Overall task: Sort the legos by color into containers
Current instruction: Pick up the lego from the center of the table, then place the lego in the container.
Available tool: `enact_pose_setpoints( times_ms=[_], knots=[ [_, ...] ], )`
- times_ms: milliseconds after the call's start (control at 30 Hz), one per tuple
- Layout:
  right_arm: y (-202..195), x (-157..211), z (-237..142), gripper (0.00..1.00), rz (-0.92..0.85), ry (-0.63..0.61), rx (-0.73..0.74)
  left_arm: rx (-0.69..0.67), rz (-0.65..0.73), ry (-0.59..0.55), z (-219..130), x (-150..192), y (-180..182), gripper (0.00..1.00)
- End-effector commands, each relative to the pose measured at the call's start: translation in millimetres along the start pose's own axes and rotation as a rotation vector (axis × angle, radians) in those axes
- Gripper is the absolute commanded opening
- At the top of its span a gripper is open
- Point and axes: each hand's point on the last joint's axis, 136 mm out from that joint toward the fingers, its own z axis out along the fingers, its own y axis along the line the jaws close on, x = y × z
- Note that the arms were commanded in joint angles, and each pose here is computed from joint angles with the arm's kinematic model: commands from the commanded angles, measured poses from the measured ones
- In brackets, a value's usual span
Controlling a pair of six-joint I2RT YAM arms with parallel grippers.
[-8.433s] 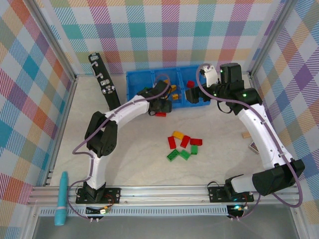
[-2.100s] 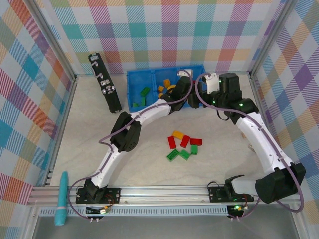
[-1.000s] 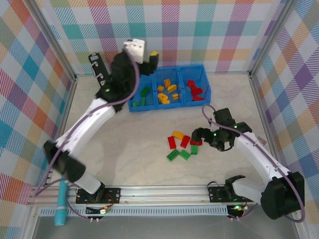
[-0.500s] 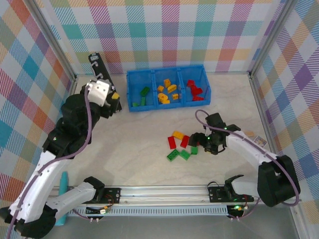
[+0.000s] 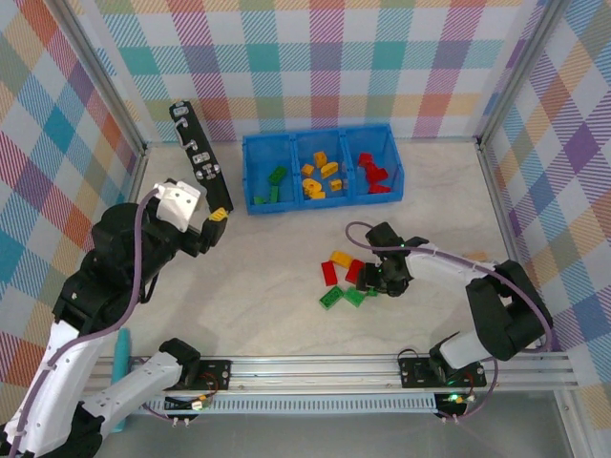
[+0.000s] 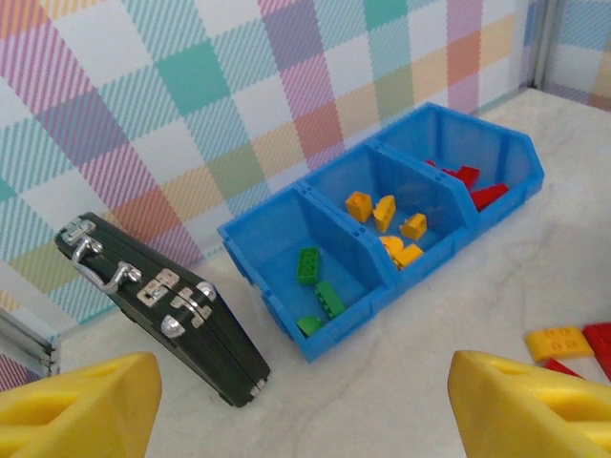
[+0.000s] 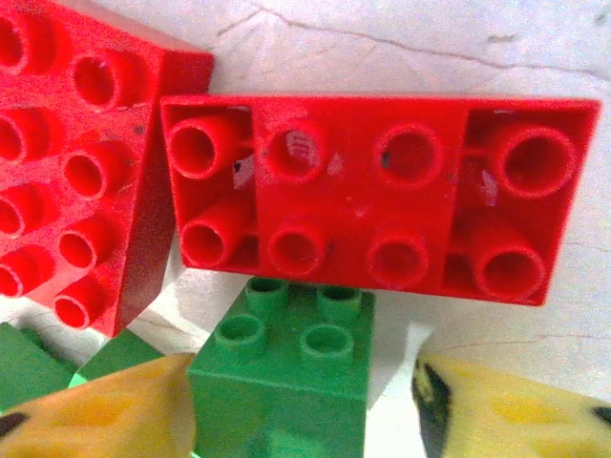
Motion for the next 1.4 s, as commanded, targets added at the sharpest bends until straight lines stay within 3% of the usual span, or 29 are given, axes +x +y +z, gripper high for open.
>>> enact_pose_setpoints(
  times_ms=[0, 167, 333, 567, 667, 800, 900, 1100, 1300, 1367],
  knots=[
    [0, -19, -2, 0.50, -0.005, -0.068, 0.036, 0.028, -0.020, 0.036, -11, -9, 1, 0.79],
    [0, -18, -20, 0.36, -0.019, -0.066, 0.046, 0.004, -0.030, 0.049, -23, -23, 10, 0.80],
    [34, -62, -97, 0.33, -0.131, -0.197, 0.016, -0.007, -0.016, 0.042, -18, -26, 11, 0.83],
    [128, -180, -200, 0.32, -0.358, -0.580, -0.098, -0.085, 0.029, 0.018, -24, -31, 23, 0.82],
    [174, -224, -227, 0.32, -0.454, -0.773, -0.194, -0.097, 0.037, -0.001, -27, -33, 24, 0.82],
    [236, -256, -242, 0.33, -0.606, -0.996, -0.348, -0.104, 0.067, 0.012, -26, -28, 23, 0.81],
    [272, -276, -223, 0.33, -0.680, -1.076, -0.432, -0.135, 0.082, 0.012, -28, -26, 27, 0.81],
    [335, -302, -148, 0.33, -0.793, -1.014, -0.525, -0.159, 0.093, 0.000, -33, -26, 31, 0.81],
    [362, -322, -67, 0.38, -0.860, -0.913, -0.392, -0.128, 0.072, -0.031, -37, -35, 27, 0.81],
    [365, -323, -41, 0.42, -0.946, -0.919, -0.284, -0.130, 0.074, -0.031, -38, -35, 27, 0.81]
  ],
)
